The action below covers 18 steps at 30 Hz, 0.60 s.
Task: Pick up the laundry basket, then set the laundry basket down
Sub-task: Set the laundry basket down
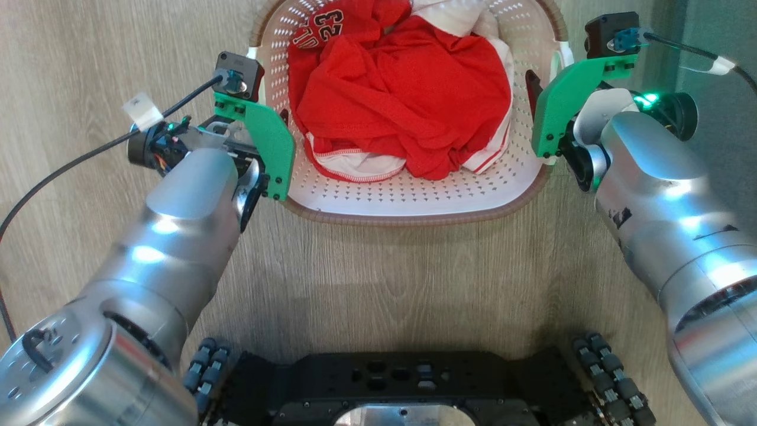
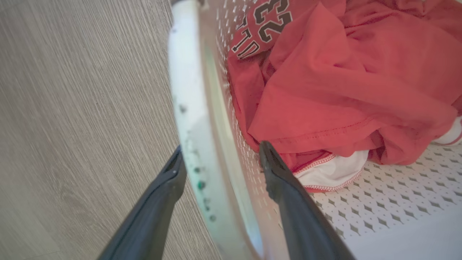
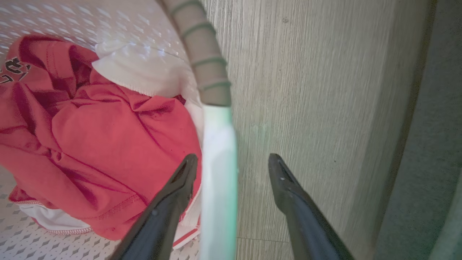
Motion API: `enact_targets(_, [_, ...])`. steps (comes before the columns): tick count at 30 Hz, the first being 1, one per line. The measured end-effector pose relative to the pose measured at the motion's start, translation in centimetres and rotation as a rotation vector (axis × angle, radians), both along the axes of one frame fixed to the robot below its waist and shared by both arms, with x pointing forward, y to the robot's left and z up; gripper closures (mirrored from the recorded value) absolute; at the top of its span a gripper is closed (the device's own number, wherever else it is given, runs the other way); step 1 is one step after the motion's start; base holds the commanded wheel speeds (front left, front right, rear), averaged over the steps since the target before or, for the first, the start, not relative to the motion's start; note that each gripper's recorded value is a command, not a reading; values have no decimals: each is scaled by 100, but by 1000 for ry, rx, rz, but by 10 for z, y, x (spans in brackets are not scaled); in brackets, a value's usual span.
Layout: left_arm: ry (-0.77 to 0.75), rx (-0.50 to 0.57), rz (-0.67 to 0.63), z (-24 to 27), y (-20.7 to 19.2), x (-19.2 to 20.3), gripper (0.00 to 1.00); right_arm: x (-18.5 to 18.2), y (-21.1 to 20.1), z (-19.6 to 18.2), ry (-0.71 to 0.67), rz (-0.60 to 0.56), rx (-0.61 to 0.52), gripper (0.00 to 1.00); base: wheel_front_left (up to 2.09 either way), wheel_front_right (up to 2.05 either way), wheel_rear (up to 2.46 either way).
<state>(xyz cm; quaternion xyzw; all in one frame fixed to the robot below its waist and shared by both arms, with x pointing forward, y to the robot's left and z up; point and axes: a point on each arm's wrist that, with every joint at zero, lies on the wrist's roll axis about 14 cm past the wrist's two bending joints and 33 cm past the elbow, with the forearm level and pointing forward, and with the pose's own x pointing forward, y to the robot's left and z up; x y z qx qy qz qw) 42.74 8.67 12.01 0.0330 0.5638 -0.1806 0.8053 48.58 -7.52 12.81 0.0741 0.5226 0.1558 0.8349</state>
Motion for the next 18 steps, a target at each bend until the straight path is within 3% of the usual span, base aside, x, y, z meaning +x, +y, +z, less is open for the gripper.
enact_targets(9, [-69, -4, 17, 20, 0, 15, 0, 13, -1, 24, -59, -7, 3, 0, 0, 0, 0])
enact_targets(18, [-206, -35, 50, 58, -1, 28, 0, 37, -1, 73, -195, -9, 12, 0, 0, 0, 0])
